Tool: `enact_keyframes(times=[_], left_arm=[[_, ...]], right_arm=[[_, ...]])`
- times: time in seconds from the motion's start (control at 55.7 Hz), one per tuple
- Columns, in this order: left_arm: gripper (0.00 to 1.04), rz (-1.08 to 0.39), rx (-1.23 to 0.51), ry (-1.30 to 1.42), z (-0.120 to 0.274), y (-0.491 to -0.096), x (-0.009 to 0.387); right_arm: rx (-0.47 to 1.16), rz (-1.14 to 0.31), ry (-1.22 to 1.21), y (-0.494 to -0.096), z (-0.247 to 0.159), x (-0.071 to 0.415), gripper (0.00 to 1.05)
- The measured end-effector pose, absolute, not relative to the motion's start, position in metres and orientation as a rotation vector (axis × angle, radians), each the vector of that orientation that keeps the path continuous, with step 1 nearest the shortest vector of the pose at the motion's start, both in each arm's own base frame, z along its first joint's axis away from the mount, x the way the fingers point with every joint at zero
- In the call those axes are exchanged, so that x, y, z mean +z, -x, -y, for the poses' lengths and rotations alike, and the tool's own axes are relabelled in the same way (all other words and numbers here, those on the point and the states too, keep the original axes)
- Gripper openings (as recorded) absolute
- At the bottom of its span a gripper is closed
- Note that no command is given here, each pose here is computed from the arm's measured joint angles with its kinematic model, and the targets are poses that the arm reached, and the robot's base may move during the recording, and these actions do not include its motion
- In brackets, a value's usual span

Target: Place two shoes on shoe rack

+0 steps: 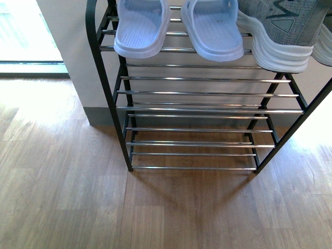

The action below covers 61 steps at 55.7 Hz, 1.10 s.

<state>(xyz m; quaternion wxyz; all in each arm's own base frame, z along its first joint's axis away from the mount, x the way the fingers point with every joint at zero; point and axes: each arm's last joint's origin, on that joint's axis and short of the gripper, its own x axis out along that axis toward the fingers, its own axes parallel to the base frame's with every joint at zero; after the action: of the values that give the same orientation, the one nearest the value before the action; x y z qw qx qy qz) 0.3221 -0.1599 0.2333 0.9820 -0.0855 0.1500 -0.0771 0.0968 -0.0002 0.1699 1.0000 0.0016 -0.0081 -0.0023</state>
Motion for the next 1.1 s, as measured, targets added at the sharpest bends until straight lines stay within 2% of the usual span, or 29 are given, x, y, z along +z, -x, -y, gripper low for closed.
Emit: enact_keyframes(times=[0.18,0.341,0.431,0.574,0.79,0.826,0.934,1.095], left_arm=[[0.95,-0.217,0.008,0.108,0.12,-0.258,0.24],[0.95,-0.161,0.069,0.129,0.096,-0.196,0.248],[0.95,-0.156,0.123,0.116,0.085,-0.16,0.24],[0.95,-0.166,0.161,0.141,0.07,-0.131,0.226],[0.95,-0.058,0.144,0.26,0.058,-0.111,0.225],[0.93,-0.046,0.113,0.246,0.057,-0.111,0.224],[0.71,-0.012,-0.019,0.117,0.048,-0.11,0.213],[0.37,-0.024,-0.013,0.02,0.03,-0.101,0.197]], right_arm=[[-0.005,0.016,-0.003,-0.097,0.0,0.17,0.96],[-0.004,0.016,-0.003,-0.097,0.0,0.17,0.96],[-0.004,0.016,-0.003,-0.097,0.0,0.17,0.96],[-0.005,0.016,-0.003,-0.097,0.0,0.17,0.96],[-0.004,0.016,-0.003,-0.097,0.0,0.17,0.96],[-0.004,0.016,-0.003,-0.097,0.0,0.17,0.96],[-0.004,0.016,-0.003,-0.097,0.0,0.17,0.96],[-0.005,0.016,-0.003,-0.097,0.0,0.17,0.96]])
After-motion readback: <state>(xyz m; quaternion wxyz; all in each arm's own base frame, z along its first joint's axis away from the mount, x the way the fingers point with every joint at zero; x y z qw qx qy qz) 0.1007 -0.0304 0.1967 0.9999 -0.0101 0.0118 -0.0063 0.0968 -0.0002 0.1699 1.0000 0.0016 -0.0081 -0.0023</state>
